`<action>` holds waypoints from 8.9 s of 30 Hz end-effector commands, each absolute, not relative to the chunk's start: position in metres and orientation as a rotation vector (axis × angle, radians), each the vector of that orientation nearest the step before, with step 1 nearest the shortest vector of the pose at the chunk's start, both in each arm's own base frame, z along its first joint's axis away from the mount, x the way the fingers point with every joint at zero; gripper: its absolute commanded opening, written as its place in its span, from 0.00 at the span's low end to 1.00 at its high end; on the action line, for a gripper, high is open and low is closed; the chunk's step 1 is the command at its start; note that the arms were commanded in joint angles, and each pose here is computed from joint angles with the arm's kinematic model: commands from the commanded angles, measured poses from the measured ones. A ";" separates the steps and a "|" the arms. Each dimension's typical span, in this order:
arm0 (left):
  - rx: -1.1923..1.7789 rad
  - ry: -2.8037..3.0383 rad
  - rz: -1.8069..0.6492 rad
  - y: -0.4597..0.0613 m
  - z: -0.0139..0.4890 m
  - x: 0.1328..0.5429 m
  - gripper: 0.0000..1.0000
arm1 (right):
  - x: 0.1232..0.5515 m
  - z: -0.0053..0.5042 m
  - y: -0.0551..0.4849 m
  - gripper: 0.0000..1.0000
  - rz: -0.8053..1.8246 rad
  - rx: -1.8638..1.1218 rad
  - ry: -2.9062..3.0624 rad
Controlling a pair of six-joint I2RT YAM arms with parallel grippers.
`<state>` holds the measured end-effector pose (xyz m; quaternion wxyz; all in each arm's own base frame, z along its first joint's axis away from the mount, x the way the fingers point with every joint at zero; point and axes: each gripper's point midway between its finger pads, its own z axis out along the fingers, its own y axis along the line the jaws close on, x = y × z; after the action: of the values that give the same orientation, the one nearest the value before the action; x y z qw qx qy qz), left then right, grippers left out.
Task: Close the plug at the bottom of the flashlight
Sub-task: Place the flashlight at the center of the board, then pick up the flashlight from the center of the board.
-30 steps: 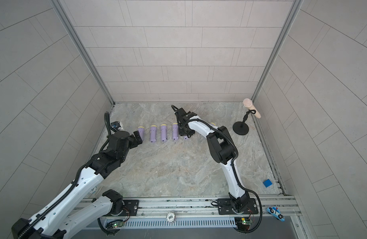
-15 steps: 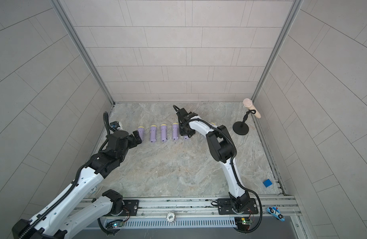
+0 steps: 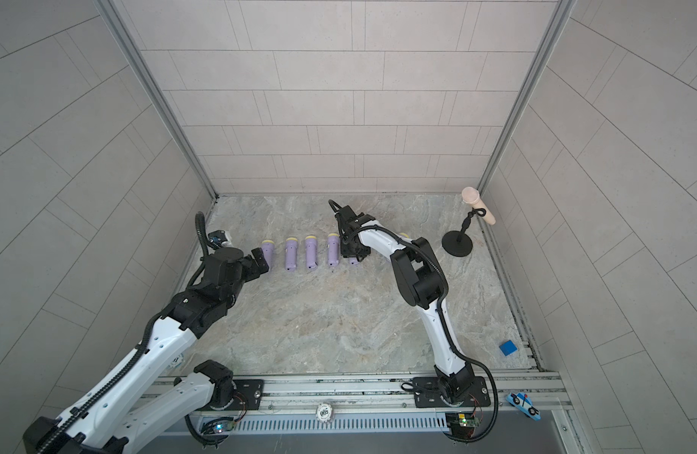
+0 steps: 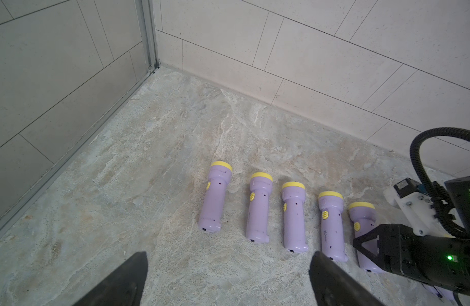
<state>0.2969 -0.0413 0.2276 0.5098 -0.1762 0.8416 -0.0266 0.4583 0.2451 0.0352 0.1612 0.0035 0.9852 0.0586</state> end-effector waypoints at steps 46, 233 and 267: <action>-0.469 2.025 -0.051 -0.032 0.223 0.296 1.00 | 0.438 0.023 0.230 0.07 0.183 0.099 2.878; 0.911 1.873 -0.075 -0.239 0.177 0.253 0.99 | 0.450 0.026 0.083 0.54 0.223 0.592 2.806; 0.914 1.874 -0.054 -0.236 0.177 0.254 1.00 | 0.448 0.013 0.078 0.36 0.194 0.615 2.826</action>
<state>0.2541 -0.2359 0.1776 0.5017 0.3716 0.7806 -0.0290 0.4559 0.0842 0.0300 0.1419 0.2054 0.9646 0.0847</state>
